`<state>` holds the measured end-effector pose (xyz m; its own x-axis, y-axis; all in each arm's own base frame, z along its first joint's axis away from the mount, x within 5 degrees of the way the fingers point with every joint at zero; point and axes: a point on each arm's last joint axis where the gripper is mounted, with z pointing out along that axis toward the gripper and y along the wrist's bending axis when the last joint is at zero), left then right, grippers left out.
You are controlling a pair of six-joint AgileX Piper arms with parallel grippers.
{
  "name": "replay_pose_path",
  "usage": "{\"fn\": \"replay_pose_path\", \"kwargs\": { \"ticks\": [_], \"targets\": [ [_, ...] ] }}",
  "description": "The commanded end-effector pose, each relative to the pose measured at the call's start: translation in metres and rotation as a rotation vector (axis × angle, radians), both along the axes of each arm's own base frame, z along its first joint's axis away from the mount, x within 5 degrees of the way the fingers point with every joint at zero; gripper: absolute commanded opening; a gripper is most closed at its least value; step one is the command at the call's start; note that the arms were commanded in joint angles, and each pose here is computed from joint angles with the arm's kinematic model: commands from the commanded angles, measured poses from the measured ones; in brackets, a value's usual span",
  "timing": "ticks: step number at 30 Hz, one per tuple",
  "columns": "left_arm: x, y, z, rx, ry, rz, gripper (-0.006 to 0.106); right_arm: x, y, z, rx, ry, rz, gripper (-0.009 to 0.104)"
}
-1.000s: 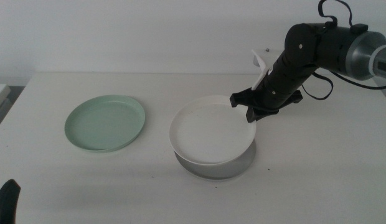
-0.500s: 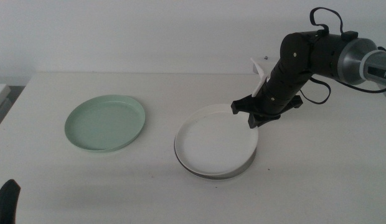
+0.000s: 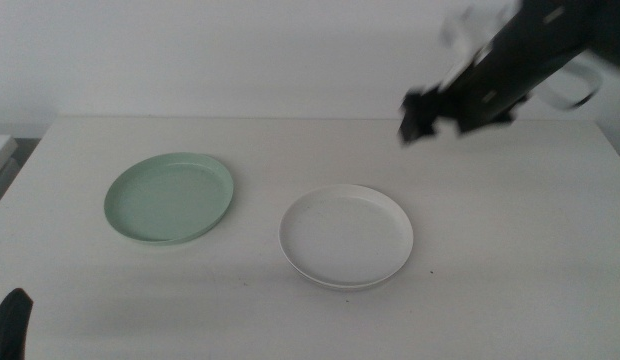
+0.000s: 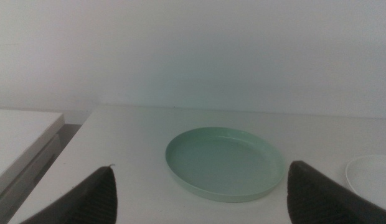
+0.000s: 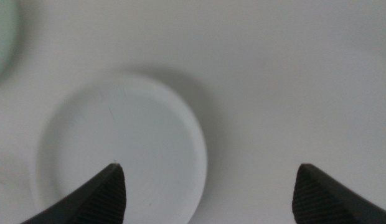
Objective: Stack the three bowls on top of each other.
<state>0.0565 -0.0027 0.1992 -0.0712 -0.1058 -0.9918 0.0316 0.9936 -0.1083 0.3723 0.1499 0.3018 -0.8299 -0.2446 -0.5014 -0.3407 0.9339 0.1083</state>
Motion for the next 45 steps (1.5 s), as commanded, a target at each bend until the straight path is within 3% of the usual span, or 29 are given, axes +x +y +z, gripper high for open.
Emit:
{"fn": "replay_pose_path", "kwargs": {
  "ticks": [1,4,9,14,21,35,37,41,45],
  "targets": [
    [0.0,0.0,0.001,-0.004,-0.016,-0.002,0.094,-0.02,-0.017,0.043,0.006,-0.102,0.014,0.069],
    [0.0,0.0,0.001,-0.004,-0.016,-0.002,0.094,-0.053,-0.025,0.087,0.044,-0.196,0.088,0.069],
    [0.0,0.0,0.001,-0.004,-0.016,-0.002,0.094,-0.116,-0.032,0.132,0.173,-0.342,0.241,0.069],
    [0.0,0.0,0.001,-0.004,-0.016,-0.002,0.094,-0.173,-0.046,0.13,0.222,-0.42,0.311,0.069],
    [0.0,0.0,0.001,-0.004,-0.016,-0.002,0.094,-0.228,-0.07,0.117,0.258,-0.592,0.24,0.069],
    [0.0,0.0,0.001,-0.001,-0.016,-0.002,0.094,-0.237,-0.073,0.113,0.261,-0.608,0.235,0.069],
    [0.009,-0.001,0.033,-0.005,0.019,-0.004,0.094,-0.237,-0.073,0.113,0.261,-0.608,0.235,0.069],
    [0.035,-0.004,0.082,-0.031,0.218,-0.027,0.094,-0.237,-0.073,0.113,0.261,-0.608,0.235,0.069],
    [0.052,-0.011,0.103,-0.085,0.489,-0.078,0.094,-0.237,-0.073,0.113,0.261,-0.608,0.235,0.069]
  ]
}}
